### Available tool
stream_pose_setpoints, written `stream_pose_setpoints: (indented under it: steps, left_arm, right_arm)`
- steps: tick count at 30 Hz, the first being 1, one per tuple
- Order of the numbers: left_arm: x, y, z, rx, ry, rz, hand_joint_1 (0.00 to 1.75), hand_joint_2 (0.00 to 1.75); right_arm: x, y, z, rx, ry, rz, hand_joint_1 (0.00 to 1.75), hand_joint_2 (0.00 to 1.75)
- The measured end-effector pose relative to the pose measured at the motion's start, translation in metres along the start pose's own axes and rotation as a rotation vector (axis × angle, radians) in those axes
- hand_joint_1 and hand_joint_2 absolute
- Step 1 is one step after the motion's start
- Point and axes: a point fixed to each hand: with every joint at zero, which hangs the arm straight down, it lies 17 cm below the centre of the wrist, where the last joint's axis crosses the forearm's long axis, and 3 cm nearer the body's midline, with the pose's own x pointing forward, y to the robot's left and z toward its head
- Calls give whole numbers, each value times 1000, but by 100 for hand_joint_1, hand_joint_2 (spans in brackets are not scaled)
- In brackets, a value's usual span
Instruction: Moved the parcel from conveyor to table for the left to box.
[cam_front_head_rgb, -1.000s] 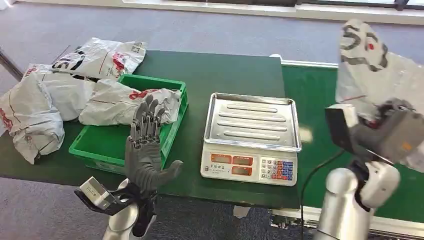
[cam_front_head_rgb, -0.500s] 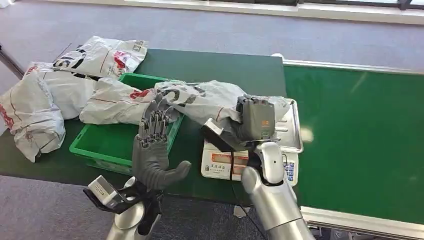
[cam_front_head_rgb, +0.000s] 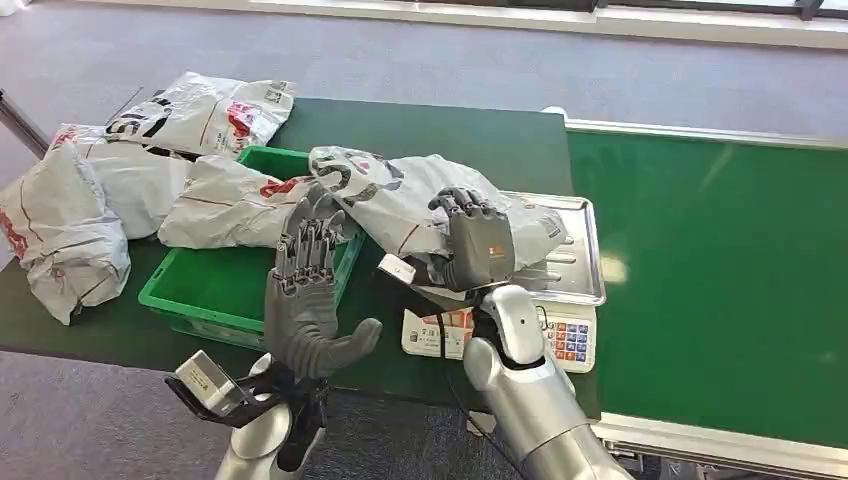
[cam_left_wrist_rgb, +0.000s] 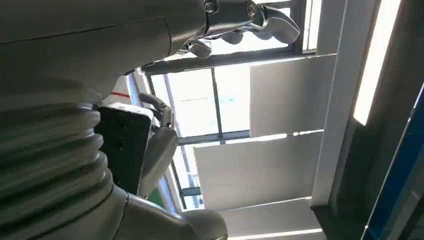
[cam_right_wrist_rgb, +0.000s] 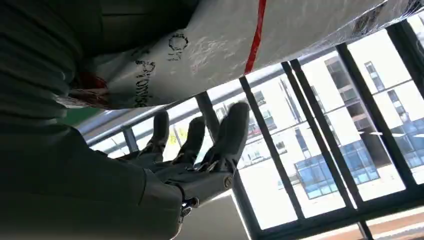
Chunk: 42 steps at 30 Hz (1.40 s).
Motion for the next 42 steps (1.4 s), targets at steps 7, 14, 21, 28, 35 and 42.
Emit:
stream_pose_setpoints:
  steps: [7, 14, 21, 28, 35, 42]
  left_arm:
    - [0, 1, 0, 1, 0, -5, 0, 175]
    - [1, -1, 0, -13, -2, 6, 0, 175]
    - [2, -5, -1, -34, -6, 20, 0, 175]
    - [4, -5, -7, -44, -21, 19, 0, 175]
    - [3, -5, -9, -53, -23, -23, 0, 175]
    - [-81, -3, -17, -370, 102, -1059, 0, 175]
  right_arm:
    - [20, 26, 4, 196, 8, -498, 0, 0]
    - [46, -10, 1, 268, -81, -1072, 0, 0]
    - [58, -77, 10, 298, -251, -1658, 0, 0]
    - [39, -111, 8, 210, -295, -1744, 0, 0]
    - [33, -123, 10, 163, -325, -1724, 0, 0]
    - [13, -199, 38, -171, -475, -1407, 0, 175]
